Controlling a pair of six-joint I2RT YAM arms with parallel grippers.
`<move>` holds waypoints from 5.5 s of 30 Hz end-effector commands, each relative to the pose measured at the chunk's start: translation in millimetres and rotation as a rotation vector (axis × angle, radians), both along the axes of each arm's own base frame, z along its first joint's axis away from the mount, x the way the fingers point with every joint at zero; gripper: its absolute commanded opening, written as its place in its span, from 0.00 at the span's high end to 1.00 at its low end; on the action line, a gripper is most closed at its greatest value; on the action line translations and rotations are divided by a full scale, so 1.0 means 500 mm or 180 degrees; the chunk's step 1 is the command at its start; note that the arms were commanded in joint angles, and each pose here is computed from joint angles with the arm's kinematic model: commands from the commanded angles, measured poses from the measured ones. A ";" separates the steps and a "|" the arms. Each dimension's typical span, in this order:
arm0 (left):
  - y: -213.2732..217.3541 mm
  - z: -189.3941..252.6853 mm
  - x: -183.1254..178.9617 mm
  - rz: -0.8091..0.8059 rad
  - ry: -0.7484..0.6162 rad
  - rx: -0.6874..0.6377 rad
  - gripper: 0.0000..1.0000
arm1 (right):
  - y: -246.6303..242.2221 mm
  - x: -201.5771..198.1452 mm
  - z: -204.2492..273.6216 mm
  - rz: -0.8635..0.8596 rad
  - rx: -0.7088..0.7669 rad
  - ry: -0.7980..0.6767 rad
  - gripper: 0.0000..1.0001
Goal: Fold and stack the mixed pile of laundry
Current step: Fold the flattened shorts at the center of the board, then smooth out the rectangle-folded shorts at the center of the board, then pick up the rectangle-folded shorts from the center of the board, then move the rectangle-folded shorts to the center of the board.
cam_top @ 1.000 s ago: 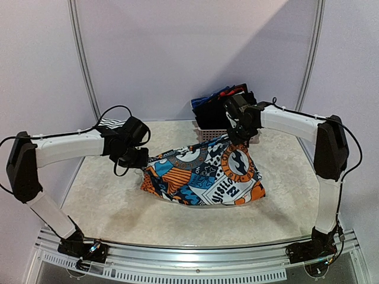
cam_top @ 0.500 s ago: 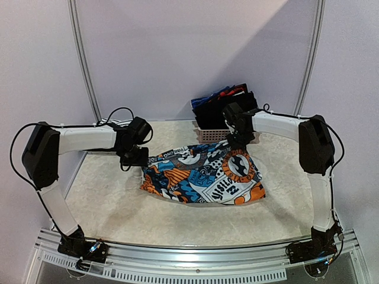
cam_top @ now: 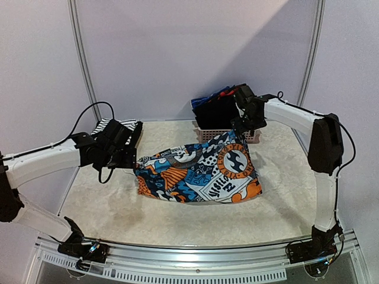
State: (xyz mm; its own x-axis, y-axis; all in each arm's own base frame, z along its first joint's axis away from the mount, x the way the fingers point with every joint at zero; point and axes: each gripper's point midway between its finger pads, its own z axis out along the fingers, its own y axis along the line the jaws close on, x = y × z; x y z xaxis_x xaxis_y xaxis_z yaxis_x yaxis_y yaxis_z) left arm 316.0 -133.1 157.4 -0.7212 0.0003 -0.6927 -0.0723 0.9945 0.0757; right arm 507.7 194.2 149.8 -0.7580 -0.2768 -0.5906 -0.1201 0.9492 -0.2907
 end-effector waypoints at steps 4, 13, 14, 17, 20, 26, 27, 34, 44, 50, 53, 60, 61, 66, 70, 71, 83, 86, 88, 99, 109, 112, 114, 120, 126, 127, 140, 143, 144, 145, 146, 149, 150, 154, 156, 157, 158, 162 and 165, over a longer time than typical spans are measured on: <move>-0.064 -0.023 0.012 -0.0500 0.0097 -0.0190 0.11 | 0.050 -0.094 0.108 0.0192 0.0604 -0.0170 0.09; -0.134 -0.038 0.001 -0.0983 0.0136 -0.0464 0.26 | 0.112 -0.182 0.106 0.0683 0.1084 0.0056 0.21; -0.144 -0.047 0.001 -0.1063 0.0172 -0.0489 0.31 | 0.146 -0.197 0.098 0.0891 0.1242 0.0155 0.25; -0.160 -0.072 0.015 -0.1097 0.0352 -0.0461 0.47 | 0.238 -0.240 0.057 0.1379 0.1624 0.0508 0.38; -0.175 -0.107 0.033 -0.1127 0.0616 -0.0467 0.58 | 0.292 -0.271 0.006 0.1527 0.1842 0.0795 0.50; -0.192 -0.168 0.074 -0.1134 0.0834 -0.0604 0.61 | 0.286 -0.297 -0.101 0.1331 0.1887 0.1100 0.56; -0.189 -0.179 0.082 -0.1120 0.0864 -0.0603 0.62 | 0.283 -0.302 -0.117 0.1305 0.1876 0.1144 0.56; -0.166 -0.255 0.118 -0.1013 0.1085 -0.0568 0.63 | 0.251 -0.318 -0.215 0.1048 0.1718 0.1329 0.57; -0.122 -0.265 0.075 -0.0804 0.1201 -0.0316 0.40 | 0.159 -0.363 -0.289 0.0454 0.1333 0.1410 0.58; -0.126 -0.172 0.040 -0.0842 0.0877 -0.0276 0.24 | 0.146 -0.399 -0.249 0.0398 0.1122 0.1256 0.58; -0.109 -0.143 0.013 -0.0765 0.0768 -0.0197 0.22 | 0.156 -0.405 -0.202 0.0453 0.1044 0.1087 0.56; -0.037 -0.144 -0.085 -0.0389 0.0675 -0.0344 0.23 | 0.212 -0.429 -0.104 0.0745 0.1100 0.0792 0.49; -0.032 -0.153 -0.097 -0.0368 0.0673 -0.0405 0.23 | 0.219 -0.432 -0.100 0.0787 0.1134 0.0785 0.49; -0.060 -0.201 -0.129 -0.0530 0.0619 -0.0926 0.23 | 0.253 -0.443 -0.100 0.0950 0.1326 0.0781 0.49; -0.088 -0.214 -0.116 -0.0619 0.0508 -0.1149 0.23 | 0.259 -0.442 -0.109 0.0960 0.1335 0.0802 0.49; -0.089 -0.222 -0.115 -0.0613 0.0523 -0.1139 0.23 | 0.259 -0.442 -0.114 0.0959 0.1328 0.0810 0.49; -0.085 -0.302 -0.091 -0.0426 0.0667 -0.1026 0.48 | 0.261 -0.447 -0.161 0.0983 0.1297 0.0900 0.50; -0.096 -0.303 -0.084 -0.0454 0.0605 -0.1107 0.53 | 0.267 -0.447 -0.168 0.1007 0.1329 0.0900 0.50; -0.098 -0.308 -0.083 -0.0466 0.0604 -0.1117 0.60 | 0.280 -0.446 -0.165 0.1065 0.1409 0.0894 0.51; -0.092 -0.293 -0.094 -0.0475 0.0731 -0.0815 1.00 | 0.390 -0.439 -0.127 0.1515 0.2064 0.0893 0.55; -0.025 -0.215 -0.135 -0.0373 0.0762 -0.0197 1.00 | 0.456 -0.455 -0.216 0.1564 0.2137 0.1240 0.56; -0.023 -0.208 -0.144 -0.0413 0.0804 -0.0198 1.00 | 0.449 -0.464 -0.258 0.1487 0.2133 0.1348 0.56; -0.023 -0.204 -0.152 -0.0435 0.0850 -0.0183 1.00 | 0.442 -0.469 -0.274 0.1439 0.2127 0.1387 0.57; -0.035 -0.185 -0.167 -0.0546 0.0871 -0.0155 1.00 | 0.423 -0.466 -0.281 0.1280 0.1880 0.1364 0.57; -0.057 -0.167 -0.160 -0.0630 0.0836 -0.0116 1.00 | 0.475 -0.472 -0.205 0.1533 0.1598 0.1167 0.57; -0.059 -0.158 -0.156 -0.0640 0.0810 -0.0092 1.00 | 0.479 -0.469 -0.194 0.1527 0.1604 0.1126 0.57; -0.078 -0.052 -0.129 -0.0785 0.0595 0.0054 1.00 | 0.532 -0.402 -0.216 0.1140 0.1637 0.0895 0.95; -0.091 -0.029 -0.119 -0.0834 0.0540 0.0017 1.00 | 0.551 -0.406 -0.247 0.1120 0.1623 0.0965 0.97; -0.095 -0.022 -0.116 -0.0848 0.0522 0.0010 1.00 | 0.555 -0.406 -0.252 0.1116 0.1638 0.0972 0.97; -0.099 -0.015 -0.112 -0.0859 0.0504 0.0004 1.00 | 0.560 -0.408 -0.259 0.1115 0.1645 0.0985 0.97; -0.103 -0.009 -0.108 -0.0869 0.0494 -0.0001 1.00 | 0.565 -0.410 -0.262 0.1115 0.1667 0.0995 0.98; -0.119 0.001 -0.097 -0.0917 0.0477 -0.0025 1.00 | 0.583 -0.419 -0.270 0.1140 0.1761 0.1023 0.99; -0.128 0.006 -0.094 -0.0956 0.0463 -0.0055 1.00 | 0.590 -0.420 -0.270 0.1153 0.1795 0.1018 0.99; -0.168 0.024 -0.080 -0.1141 0.0417 -0.0122 1.00 | 0.619 -0.431 -0.274 0.1212 0.2025 0.1098 0.99; -0.199 0.039 -0.074 -0.1286 0.0364 -0.0170 1.00 | 0.634 -0.437 -0.267 0.1264 0.2155 0.1105 1.00; -0.217 0.047 -0.072 -0.1364 0.0345 -0.0199 1.00 | 0.642 -0.441 -0.261 0.1290 0.2205 0.1102 1.00; -0.233 0.055 -0.070 -0.1437 0.0325 -0.0204 1.00 | 0.647 -0.444 -0.257 0.1292 0.2241 0.1096 1.00; -0.295 0.077 -0.068 -0.1676 0.0278 -0.0114 1.00 | 0.651 -0.448 -0.258 0.1265 0.2287 0.1098 1.00; -0.285 0.069 -0.069 -0.1560 0.0253 0.0114 1.00 | 0.628 -0.443 -0.261 0.1187 0.2158 0.1037 1.00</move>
State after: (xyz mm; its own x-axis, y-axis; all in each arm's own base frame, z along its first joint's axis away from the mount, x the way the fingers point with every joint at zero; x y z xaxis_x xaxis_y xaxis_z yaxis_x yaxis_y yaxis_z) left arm 285.6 -267.7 192.2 -0.7089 0.3195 -0.6288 0.3884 0.9210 0.0301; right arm 291.2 512.1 27.6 -0.8450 -0.2103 -0.4916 -0.4517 0.7728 0.4458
